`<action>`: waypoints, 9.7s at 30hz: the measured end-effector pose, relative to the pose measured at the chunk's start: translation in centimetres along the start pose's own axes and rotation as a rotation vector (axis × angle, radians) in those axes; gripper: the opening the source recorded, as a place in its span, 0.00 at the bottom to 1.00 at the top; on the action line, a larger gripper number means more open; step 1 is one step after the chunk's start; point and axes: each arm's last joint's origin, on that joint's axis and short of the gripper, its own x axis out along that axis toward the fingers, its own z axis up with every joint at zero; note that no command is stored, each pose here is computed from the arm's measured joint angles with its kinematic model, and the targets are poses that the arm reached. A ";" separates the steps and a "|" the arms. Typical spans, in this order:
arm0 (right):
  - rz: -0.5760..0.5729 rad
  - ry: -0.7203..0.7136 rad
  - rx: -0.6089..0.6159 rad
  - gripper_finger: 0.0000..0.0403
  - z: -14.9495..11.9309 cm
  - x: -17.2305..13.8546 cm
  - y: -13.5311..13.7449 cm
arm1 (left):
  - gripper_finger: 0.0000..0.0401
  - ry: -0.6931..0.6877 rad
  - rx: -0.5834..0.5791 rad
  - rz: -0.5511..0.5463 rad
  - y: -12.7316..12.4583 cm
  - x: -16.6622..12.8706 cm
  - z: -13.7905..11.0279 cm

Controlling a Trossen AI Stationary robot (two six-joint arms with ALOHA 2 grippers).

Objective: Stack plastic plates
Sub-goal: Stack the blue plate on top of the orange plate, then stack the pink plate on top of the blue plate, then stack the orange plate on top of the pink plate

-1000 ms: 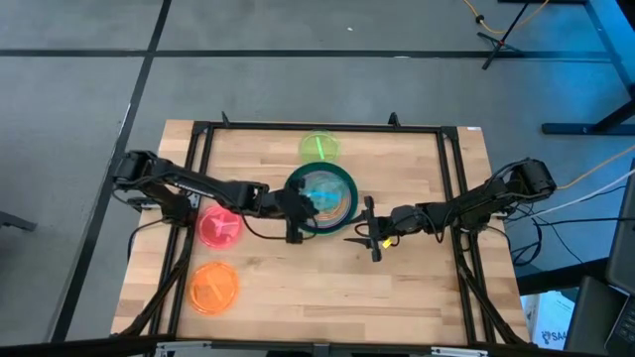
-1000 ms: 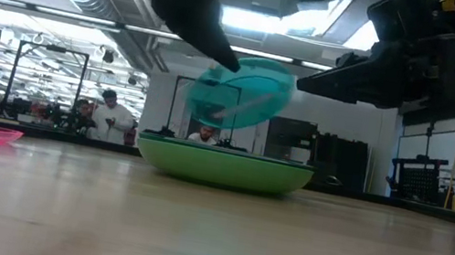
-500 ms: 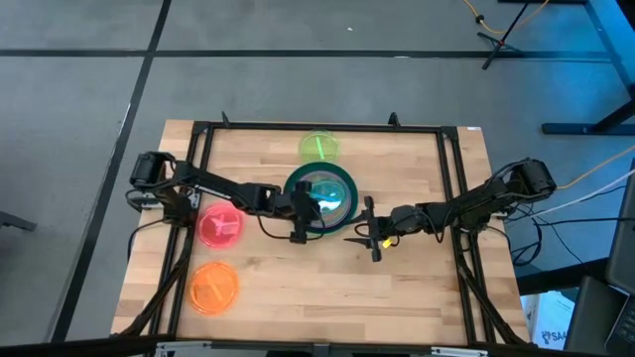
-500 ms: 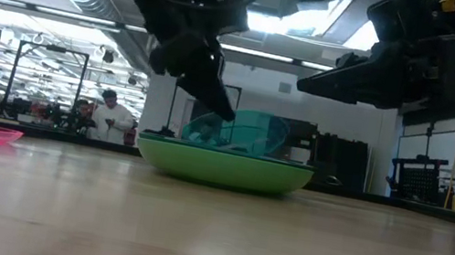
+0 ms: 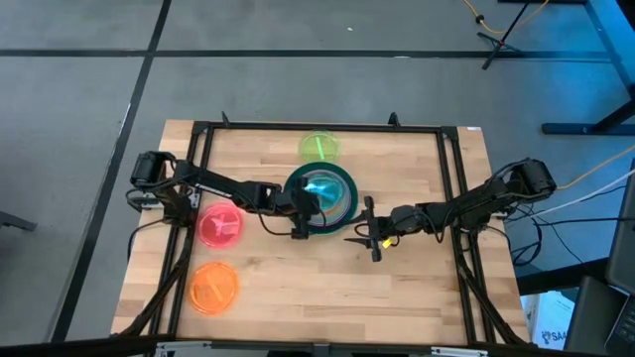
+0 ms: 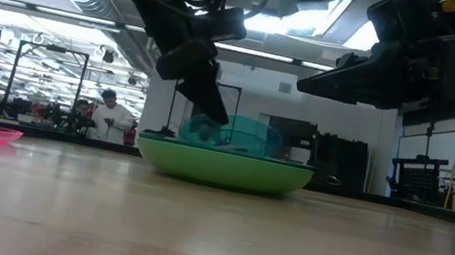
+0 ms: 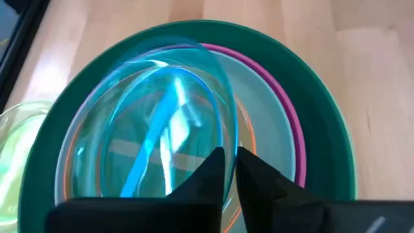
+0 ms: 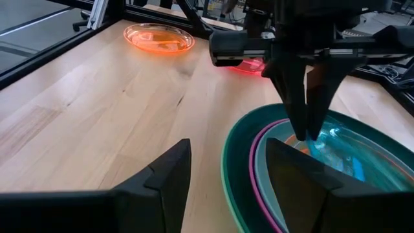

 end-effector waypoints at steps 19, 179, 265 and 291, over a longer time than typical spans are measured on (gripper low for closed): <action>-0.001 -0.004 0.001 0.48 0.0 0.0 0.0 | 0.24 0.044 -0.137 -0.021 -0.3 -4.8 0.2; -0.001 -0.002 0.005 0.48 0.0 0.0 0.0 | 0.25 0.134 -0.152 -0.126 -5.4 -9.1 -1.8; -0.044 0.008 0.009 0.48 -0.1 0.0 -0.1 | 0.18 0.910 -0.329 -0.447 -9.0 -10.2 -15.0; -0.119 0.037 -0.028 0.48 0.7 -1.0 -0.6 | 0.01 0.701 -0.472 -0.466 -7.5 -8.8 -10.1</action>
